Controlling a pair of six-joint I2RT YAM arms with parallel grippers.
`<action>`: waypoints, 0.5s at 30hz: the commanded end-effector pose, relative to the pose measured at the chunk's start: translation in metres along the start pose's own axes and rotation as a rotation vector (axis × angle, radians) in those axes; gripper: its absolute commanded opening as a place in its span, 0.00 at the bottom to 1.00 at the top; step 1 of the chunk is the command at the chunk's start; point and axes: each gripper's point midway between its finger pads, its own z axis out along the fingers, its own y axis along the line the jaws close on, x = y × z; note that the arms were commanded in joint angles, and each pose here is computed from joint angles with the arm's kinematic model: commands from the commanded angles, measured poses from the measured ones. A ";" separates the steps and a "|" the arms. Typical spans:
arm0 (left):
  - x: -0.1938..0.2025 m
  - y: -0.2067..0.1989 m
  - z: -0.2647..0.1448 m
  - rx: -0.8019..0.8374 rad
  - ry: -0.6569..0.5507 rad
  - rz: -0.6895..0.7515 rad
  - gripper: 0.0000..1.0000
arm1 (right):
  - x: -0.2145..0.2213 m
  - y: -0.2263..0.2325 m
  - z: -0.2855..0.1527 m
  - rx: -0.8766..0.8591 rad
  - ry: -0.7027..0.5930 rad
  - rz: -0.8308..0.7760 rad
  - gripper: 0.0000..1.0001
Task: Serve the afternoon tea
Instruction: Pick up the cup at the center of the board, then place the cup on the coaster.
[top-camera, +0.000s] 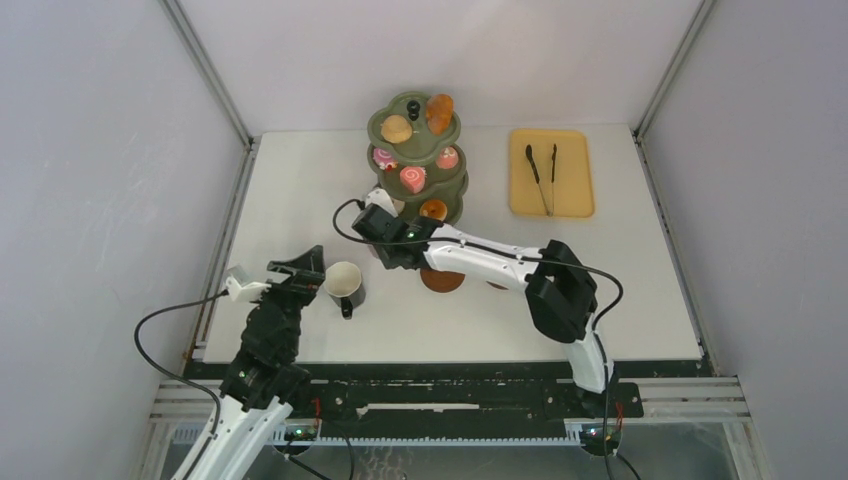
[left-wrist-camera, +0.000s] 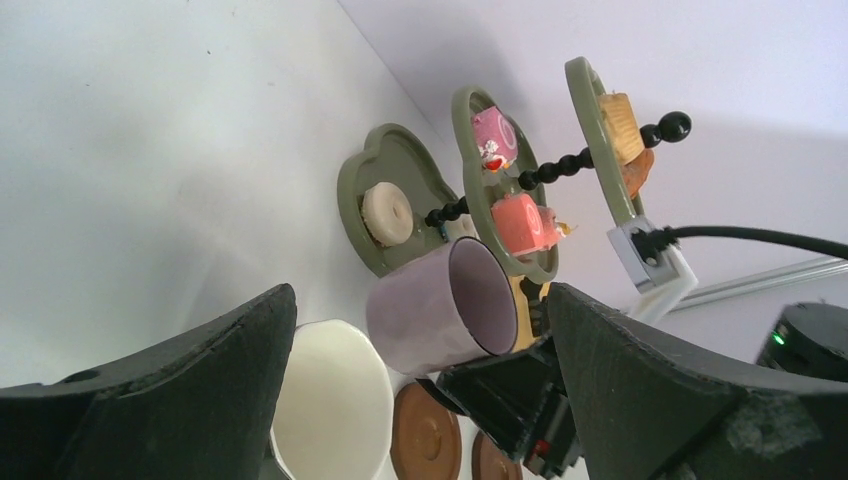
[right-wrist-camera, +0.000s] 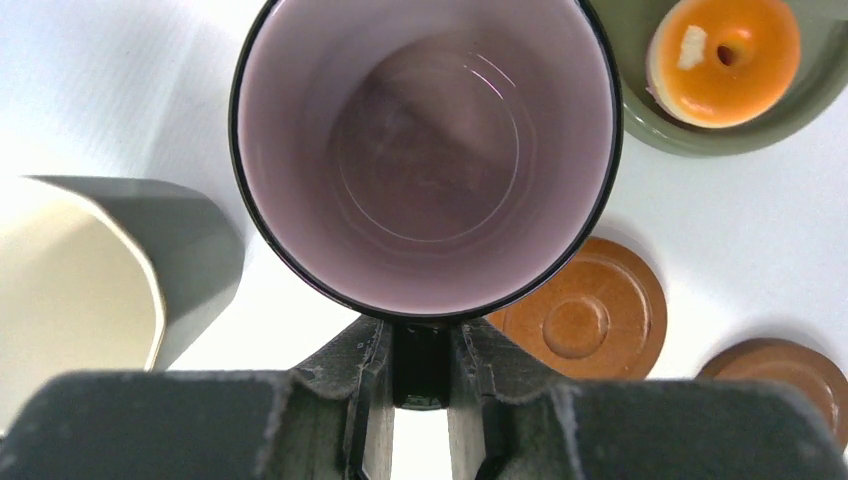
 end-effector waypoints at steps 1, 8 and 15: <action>-0.005 -0.005 -0.004 0.025 -0.009 -0.032 1.00 | -0.042 -0.005 -0.051 0.005 -0.173 0.090 0.00; -0.008 -0.002 -0.010 0.004 0.008 0.012 1.00 | -0.015 -0.020 -0.077 0.047 -0.166 0.149 0.00; -0.003 -0.004 -0.010 -0.001 0.038 0.020 1.00 | 0.011 -0.039 -0.092 0.102 -0.158 0.191 0.00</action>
